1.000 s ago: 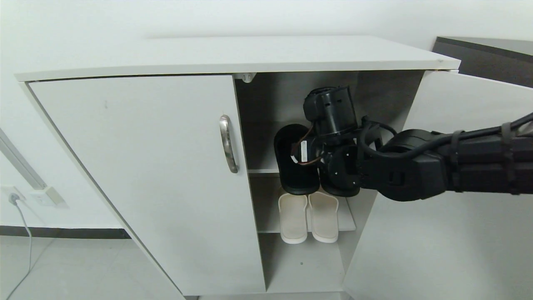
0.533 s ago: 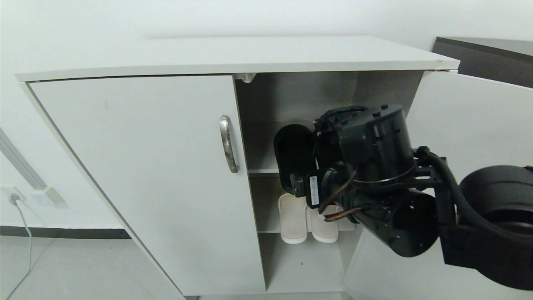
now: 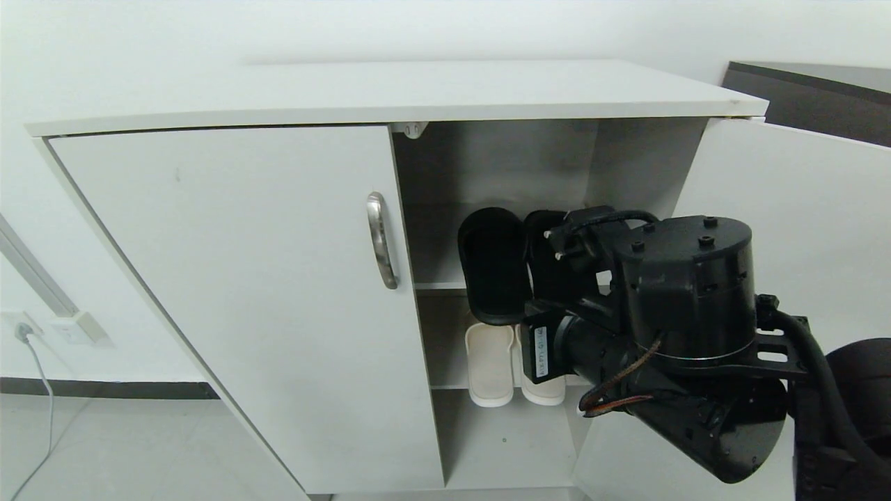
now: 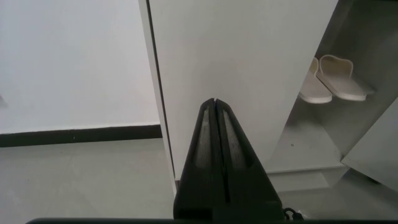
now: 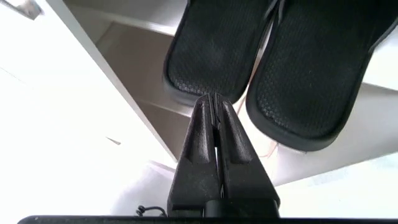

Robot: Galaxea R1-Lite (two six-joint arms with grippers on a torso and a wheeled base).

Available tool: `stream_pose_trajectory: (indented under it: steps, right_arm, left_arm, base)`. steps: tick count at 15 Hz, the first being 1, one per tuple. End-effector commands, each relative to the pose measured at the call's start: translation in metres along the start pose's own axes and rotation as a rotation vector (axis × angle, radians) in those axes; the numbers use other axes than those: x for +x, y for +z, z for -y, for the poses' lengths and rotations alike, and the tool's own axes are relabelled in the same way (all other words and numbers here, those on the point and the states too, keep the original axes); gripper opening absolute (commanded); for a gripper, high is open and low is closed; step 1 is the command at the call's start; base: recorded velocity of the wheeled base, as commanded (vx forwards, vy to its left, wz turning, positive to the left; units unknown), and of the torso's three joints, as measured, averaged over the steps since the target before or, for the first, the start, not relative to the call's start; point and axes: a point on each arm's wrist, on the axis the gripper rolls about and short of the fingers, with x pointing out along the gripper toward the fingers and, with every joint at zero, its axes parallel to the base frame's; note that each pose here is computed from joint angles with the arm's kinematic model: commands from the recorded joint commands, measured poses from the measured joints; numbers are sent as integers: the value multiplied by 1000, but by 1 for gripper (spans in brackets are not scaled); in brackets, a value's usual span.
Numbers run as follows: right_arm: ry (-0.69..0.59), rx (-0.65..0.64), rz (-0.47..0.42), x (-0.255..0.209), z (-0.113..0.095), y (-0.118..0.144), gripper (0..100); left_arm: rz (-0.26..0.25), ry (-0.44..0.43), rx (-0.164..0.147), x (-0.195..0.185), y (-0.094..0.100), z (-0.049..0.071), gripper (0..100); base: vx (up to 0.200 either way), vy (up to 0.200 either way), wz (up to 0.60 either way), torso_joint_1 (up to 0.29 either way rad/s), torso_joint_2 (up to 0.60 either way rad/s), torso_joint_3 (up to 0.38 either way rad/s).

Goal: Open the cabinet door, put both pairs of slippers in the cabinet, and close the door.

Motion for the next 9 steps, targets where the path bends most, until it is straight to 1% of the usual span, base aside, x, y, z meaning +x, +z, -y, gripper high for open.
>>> stream_pose_trajectory:
  steps: [1, 9]
  right_arm:
    - [-1, -12, -16, 3, -2, -6, 0]
    - [-10, -11, -15, 3, -1, -6, 0]
  left_arm:
    - [0, 0, 0, 0, 0, 0, 0]
    - [0, 0, 0, 0, 0, 0, 0]
  base:
    - [0, 0, 0, 0, 0, 0]
    - [0, 0, 0, 0, 0, 0]
